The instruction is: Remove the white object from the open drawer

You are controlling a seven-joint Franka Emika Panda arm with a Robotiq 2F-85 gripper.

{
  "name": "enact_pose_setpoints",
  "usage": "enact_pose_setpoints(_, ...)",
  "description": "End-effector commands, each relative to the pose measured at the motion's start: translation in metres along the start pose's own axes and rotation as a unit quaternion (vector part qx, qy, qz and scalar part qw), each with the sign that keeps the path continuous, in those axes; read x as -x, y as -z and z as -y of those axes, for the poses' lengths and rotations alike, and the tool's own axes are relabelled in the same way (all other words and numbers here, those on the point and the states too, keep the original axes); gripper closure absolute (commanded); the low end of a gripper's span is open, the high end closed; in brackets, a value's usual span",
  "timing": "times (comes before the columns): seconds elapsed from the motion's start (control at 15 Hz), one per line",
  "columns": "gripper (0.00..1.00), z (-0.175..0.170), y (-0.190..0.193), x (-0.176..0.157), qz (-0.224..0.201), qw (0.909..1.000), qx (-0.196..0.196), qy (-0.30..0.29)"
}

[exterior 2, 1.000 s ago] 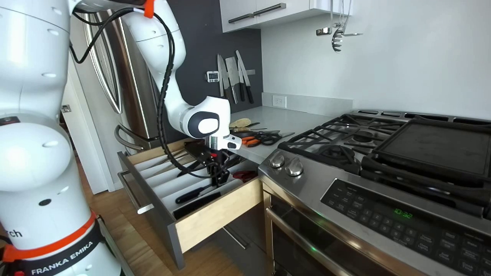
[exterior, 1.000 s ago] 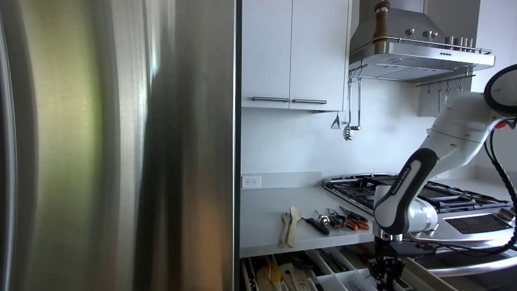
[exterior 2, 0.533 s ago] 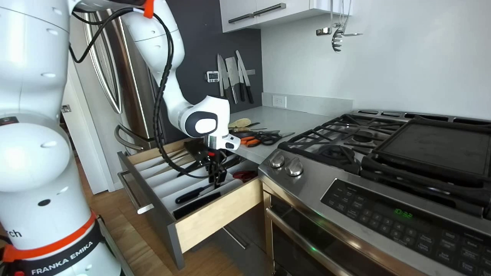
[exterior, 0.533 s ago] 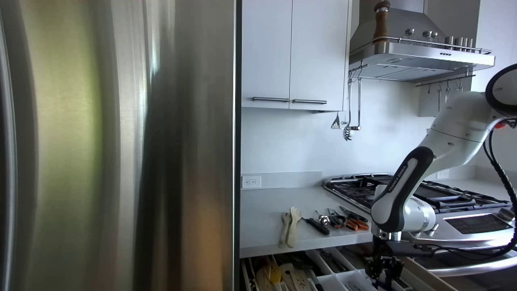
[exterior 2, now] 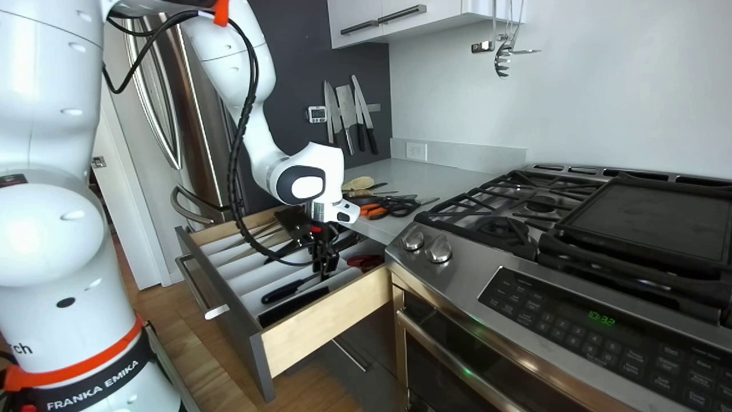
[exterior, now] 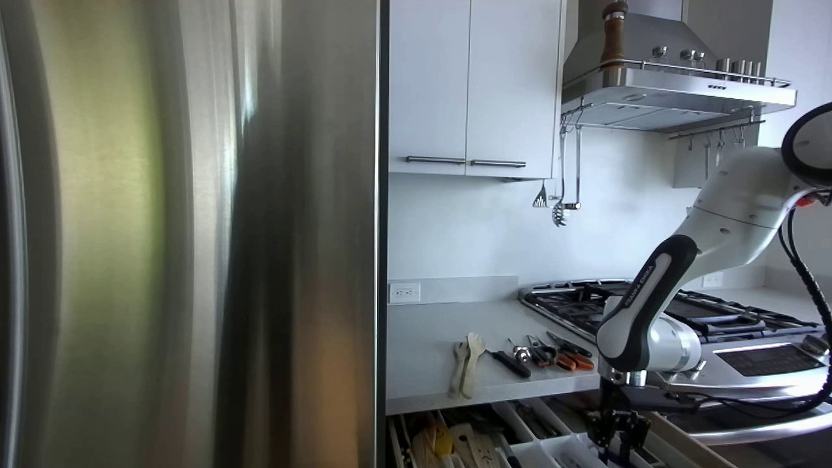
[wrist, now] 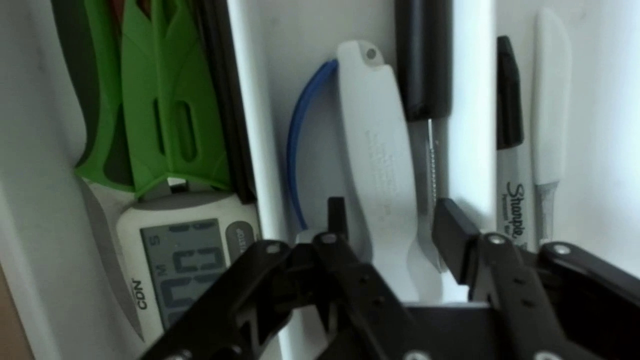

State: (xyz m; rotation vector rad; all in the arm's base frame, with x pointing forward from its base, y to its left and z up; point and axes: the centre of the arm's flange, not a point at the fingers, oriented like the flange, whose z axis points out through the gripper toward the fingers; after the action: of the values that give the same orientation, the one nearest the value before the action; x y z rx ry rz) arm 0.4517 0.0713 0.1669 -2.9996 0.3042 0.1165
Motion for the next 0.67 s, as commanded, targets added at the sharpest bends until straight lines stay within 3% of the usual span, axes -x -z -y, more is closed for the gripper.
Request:
enact_pose_setpoints(0.0, 0.50, -0.0044, -0.0002, -0.0020, -0.004, 0.9999, -0.003, -0.016)
enact_pose_setpoints(0.6, 0.56, -0.0056, -0.0079, -0.0073, -0.010, 0.9996, -0.004, -0.026)
